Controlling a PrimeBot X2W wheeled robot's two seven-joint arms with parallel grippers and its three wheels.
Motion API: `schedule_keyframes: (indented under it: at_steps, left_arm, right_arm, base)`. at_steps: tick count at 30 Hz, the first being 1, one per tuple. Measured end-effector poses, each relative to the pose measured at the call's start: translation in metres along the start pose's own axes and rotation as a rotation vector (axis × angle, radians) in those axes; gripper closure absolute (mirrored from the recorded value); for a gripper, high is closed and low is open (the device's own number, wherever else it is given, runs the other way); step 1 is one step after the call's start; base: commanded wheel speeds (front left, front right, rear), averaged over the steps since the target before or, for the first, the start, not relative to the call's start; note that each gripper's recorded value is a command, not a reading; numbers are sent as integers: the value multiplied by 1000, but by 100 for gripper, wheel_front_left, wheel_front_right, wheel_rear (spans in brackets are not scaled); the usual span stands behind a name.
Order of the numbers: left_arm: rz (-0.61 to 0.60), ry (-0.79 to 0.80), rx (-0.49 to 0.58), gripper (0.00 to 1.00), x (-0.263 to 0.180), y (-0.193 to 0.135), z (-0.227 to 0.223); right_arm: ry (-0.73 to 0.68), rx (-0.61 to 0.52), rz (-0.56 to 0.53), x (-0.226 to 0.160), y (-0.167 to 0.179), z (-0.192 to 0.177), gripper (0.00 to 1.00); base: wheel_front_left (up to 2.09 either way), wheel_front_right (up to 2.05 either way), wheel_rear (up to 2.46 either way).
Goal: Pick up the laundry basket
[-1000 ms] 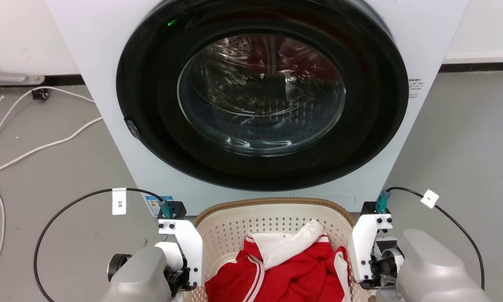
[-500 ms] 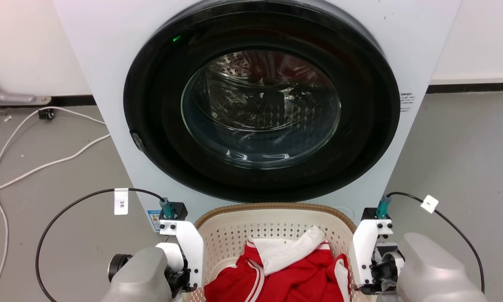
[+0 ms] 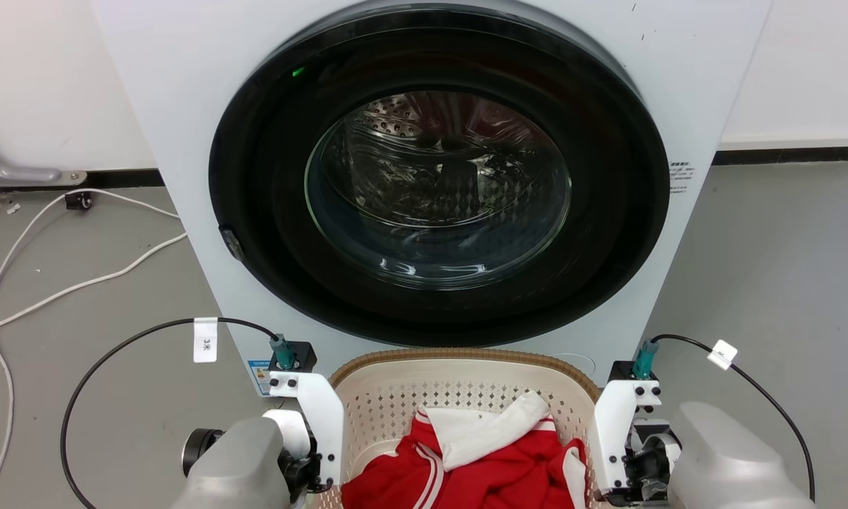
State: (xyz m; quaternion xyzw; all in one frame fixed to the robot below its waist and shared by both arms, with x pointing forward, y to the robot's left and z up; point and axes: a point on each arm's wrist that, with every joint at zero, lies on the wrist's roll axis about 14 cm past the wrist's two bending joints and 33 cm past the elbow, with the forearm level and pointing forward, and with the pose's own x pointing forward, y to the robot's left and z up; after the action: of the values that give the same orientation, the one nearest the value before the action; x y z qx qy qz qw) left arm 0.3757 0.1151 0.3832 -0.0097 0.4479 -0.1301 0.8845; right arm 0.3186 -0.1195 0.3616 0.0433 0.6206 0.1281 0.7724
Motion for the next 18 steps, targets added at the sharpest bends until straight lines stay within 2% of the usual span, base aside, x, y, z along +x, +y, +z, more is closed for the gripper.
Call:
schedule_keyframes:
  at_steps: [18]
  left_arm:
    - [-3,-11,-18,100,2,0,-1]
  right_arm:
    - [-21,-17,-16,-1,-2,6,100]
  base:
    - [0,0,0]
